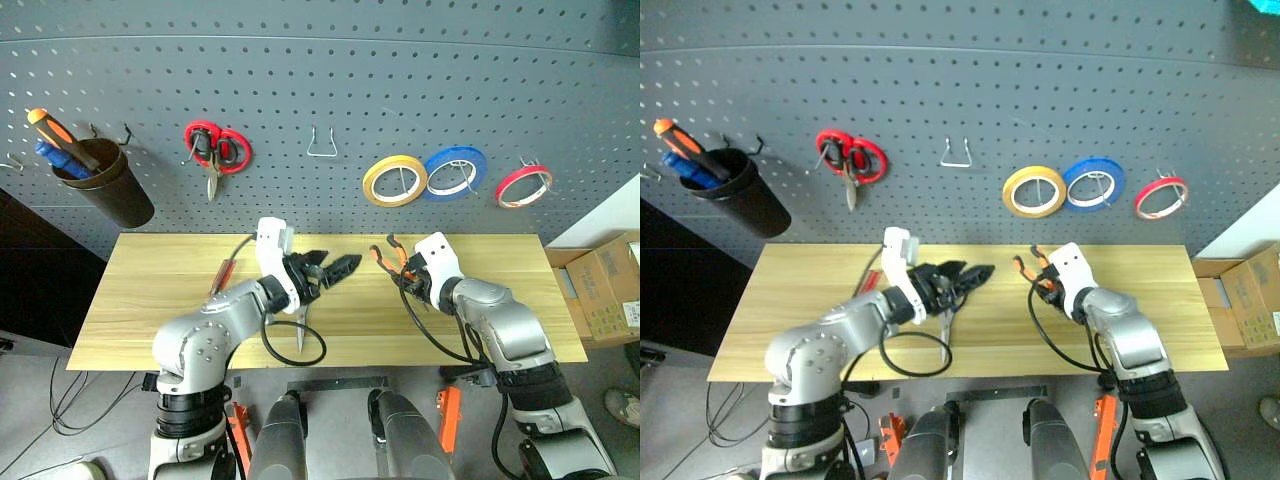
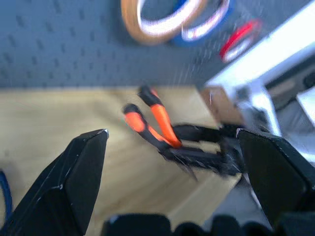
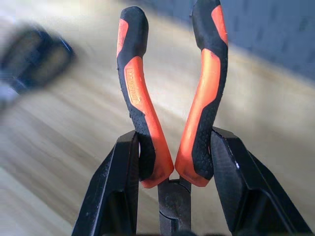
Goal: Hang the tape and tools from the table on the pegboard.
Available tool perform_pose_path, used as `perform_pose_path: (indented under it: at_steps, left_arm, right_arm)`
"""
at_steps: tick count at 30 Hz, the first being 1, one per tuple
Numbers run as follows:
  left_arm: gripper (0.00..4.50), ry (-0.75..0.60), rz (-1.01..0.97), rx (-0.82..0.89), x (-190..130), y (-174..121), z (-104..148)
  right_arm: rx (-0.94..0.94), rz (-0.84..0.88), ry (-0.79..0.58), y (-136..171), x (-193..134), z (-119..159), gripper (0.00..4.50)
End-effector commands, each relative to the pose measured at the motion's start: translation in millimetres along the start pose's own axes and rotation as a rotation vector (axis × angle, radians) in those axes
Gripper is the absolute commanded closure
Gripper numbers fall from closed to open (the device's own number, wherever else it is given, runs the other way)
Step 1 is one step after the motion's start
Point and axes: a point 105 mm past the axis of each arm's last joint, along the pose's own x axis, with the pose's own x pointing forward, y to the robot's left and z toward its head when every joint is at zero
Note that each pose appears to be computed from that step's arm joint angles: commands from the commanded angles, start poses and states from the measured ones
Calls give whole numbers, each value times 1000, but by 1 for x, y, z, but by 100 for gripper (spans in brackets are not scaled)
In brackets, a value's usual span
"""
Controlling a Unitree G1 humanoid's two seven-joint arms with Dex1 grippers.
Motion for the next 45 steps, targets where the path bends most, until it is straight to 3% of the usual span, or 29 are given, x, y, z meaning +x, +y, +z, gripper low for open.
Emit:
perform_pose_path:
  at_steps: [1,8,13,21,27,33,45]
  left_arm:
    - [0,-105,-37,42,-13,-12,38]
    - [0,-201,-74,85,-32,-26,80]
    - [0,-232,-60,103,-40,-29,91]
    - [0,-317,129,128,-44,6,108]
    - [0,-359,146,145,-40,12,117]
    - [0,-353,145,151,-37,12,112]
    - [0,-350,157,159,-40,11,109]
  right_arm:
    - [26,3,-184,9,-16,44,282]
    - [68,15,-387,25,-17,94,282]
    - [48,15,-498,26,-12,126,282]
    - [-4,-37,-780,20,4,203,282]
    - [-26,-111,-899,14,20,235,282]
    - [-21,-127,-924,18,37,234,282]
    - [1,-188,-793,4,68,184,282]
